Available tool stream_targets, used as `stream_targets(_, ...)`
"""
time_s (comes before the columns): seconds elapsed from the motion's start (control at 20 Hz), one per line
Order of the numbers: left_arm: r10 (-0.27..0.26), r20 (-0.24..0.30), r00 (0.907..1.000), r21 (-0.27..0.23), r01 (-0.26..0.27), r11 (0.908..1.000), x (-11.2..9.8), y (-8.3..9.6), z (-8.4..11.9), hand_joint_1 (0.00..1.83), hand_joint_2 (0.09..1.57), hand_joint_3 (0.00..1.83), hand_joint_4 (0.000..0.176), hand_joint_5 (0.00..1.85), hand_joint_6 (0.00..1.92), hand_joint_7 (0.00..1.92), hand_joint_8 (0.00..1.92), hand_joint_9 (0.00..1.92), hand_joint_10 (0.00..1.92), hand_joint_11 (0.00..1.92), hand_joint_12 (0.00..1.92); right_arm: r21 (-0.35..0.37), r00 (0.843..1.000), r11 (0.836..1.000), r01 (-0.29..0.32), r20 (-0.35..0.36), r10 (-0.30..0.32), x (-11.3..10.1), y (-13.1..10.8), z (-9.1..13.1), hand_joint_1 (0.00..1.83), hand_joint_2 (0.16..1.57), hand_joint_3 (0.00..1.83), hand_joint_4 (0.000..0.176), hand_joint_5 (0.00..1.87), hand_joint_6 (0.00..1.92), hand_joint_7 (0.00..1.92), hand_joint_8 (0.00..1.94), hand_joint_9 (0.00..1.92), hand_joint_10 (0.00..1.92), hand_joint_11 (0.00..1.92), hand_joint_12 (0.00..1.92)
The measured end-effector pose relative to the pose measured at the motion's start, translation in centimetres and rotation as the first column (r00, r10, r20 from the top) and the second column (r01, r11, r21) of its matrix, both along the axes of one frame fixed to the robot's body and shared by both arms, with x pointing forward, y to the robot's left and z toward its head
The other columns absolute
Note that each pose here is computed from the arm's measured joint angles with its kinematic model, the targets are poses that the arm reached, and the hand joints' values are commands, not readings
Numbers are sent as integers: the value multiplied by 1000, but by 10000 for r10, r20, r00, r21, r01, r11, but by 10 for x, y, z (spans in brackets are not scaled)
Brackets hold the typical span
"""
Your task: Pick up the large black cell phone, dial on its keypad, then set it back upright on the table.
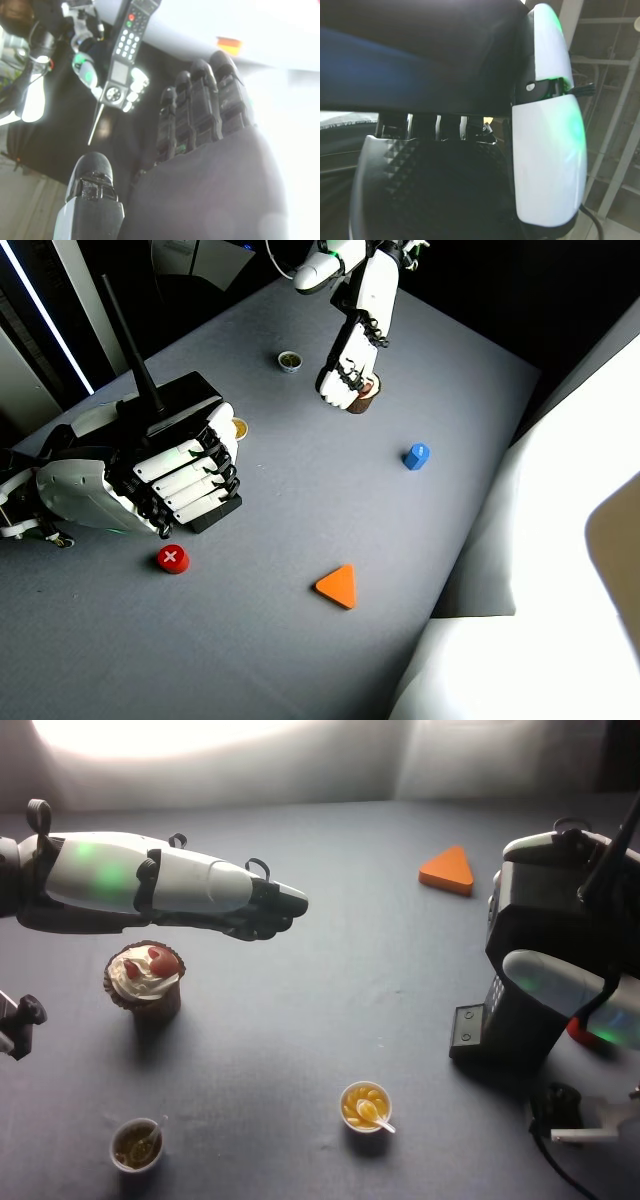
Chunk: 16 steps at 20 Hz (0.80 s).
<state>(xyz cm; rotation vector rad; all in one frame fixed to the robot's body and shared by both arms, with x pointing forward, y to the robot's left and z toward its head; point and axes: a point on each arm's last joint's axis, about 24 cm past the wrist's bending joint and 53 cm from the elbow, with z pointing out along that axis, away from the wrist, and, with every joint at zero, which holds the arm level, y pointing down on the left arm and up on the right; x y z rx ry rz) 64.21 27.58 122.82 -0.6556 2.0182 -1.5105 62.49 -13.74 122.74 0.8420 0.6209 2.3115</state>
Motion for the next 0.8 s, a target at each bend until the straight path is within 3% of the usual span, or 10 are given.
stream_targets(0.25, 198, 27, 9998, 19, -198, 9998, 0, 9, 3, 0, 1158, 1, 39, 183, 2, 223, 1, 213, 3, 0, 391, 172, 9997, 9997, 180, -169, -177, 4, -3, -1, 1481, 1151, 0, 0, 870, 975, 811, 1121, 845, 1244, 786, 1682)
stream_targets(0.45, 65, -21, 10000, -48, -65, 10000, -3, 4, 3, 0, 1156, 0, 38, 181, 1, 222, 0, 214, 3, 0, 398, 215, 9996, 9996, 183, -231, -178, 4, -2, 0, 1480, 1156, 1, 0, 853, 1013, 795, 1147, 836, 1241, 775, 1686)
stream_targets(0.5, 84, -21, 10000, -46, -84, 10000, -3, 4, 3, 0, 1150, 0, 36, 185, 1, 227, 1, 222, 4, 0, 422, 215, 9996, 9996, 183, -231, -178, 4, -2, 0, 1477, 1176, 1, 0, 752, 1174, 738, 1204, 819, 1245, 794, 1669)
stream_targets(0.7, 93, -20, 10000, -49, -93, 9999, -2, 4, 3, 0, 1152, 0, 50, 190, 3, 228, 3, 212, 1, 0, 420, 218, 9996, 9996, 182, -233, -177, 5, -2, 0, 1473, 1200, 2, 0, 642, 1284, 694, 1269, 793, 1299, 793, 1695)
stream_targets(0.8, 93, -26, 10000, -49, -94, 9999, -2, 4, 3, 0, 1158, 2, 39, 187, 2, 225, 2, 214, 2, 0, 414, 168, 9996, 9997, 202, -224, -198, 5, -2, 1, 1471, 1214, 1, 0, 605, 1312, 680, 1306, 764, 1343, 773, 1723)
